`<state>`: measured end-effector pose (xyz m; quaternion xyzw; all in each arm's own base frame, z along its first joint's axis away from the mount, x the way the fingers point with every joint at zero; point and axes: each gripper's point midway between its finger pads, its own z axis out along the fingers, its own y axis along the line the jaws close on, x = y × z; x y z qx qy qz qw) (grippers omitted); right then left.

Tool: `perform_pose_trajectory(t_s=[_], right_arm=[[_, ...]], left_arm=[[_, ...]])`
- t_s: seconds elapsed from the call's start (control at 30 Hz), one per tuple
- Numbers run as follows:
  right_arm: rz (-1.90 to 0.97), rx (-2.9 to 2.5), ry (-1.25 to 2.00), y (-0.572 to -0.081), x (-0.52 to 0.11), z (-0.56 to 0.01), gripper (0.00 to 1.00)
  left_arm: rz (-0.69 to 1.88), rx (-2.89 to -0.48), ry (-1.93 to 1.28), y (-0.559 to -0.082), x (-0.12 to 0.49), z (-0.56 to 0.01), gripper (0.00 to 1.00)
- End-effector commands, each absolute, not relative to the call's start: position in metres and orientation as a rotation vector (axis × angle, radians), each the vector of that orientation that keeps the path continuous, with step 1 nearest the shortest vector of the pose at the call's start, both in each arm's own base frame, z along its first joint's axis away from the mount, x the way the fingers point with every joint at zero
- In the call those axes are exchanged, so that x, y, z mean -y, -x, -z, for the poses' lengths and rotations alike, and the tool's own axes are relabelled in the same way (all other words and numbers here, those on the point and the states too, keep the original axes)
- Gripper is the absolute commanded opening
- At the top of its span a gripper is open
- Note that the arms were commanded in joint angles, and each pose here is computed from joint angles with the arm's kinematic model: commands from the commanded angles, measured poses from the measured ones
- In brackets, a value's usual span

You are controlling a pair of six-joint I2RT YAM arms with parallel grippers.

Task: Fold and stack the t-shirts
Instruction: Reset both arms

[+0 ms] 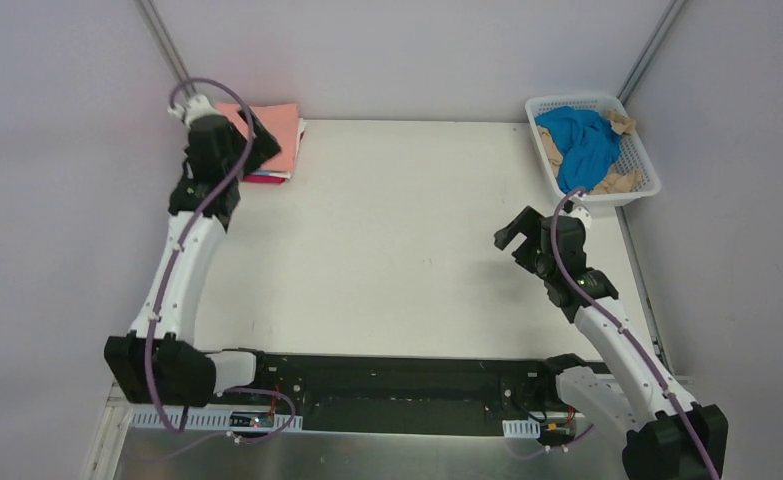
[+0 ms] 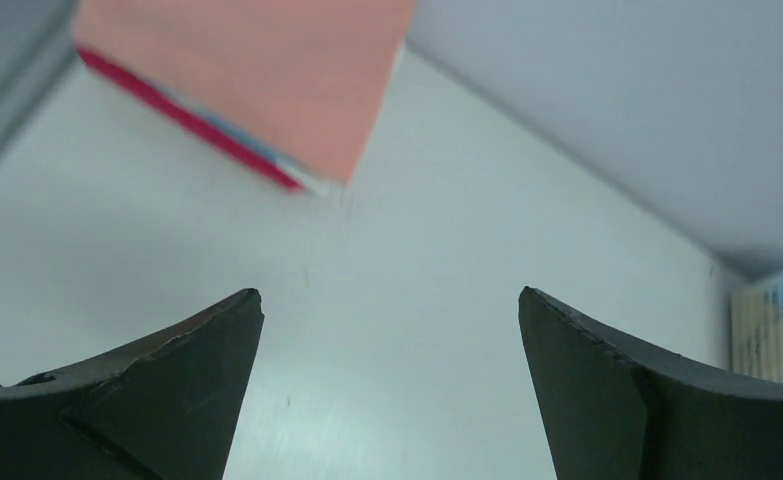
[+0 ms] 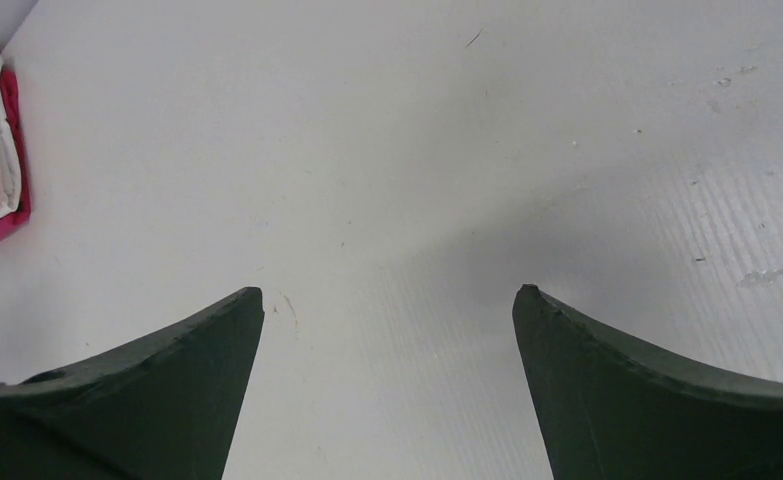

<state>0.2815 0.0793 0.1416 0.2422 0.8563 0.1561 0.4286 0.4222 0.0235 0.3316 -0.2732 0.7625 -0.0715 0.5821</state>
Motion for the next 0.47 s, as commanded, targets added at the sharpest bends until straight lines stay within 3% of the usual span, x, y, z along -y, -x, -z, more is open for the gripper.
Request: perform_pose_trajectory(t_s=[0.0,0.17,0.43], right_arm=[[-0.372,-2.080,-0.685,-0.272,-0.067,-0.142,1.00],[-0.370,-2.067,-0.684,-0.263,-0.063,-0.137,1.00],[-0.353,-2.087,-0.683,-0.260,-0.062,-0.131,1.00]], left_arm=[[0.140,-2.013,0.700,-0.350,0.021,-0.218,0.99],[0.298,-2.102,0.641,-0.289,0.049,-0.157,0.99],[0.379,-2.074,0.568,-0.265,0.056,-0.157,0.99]])
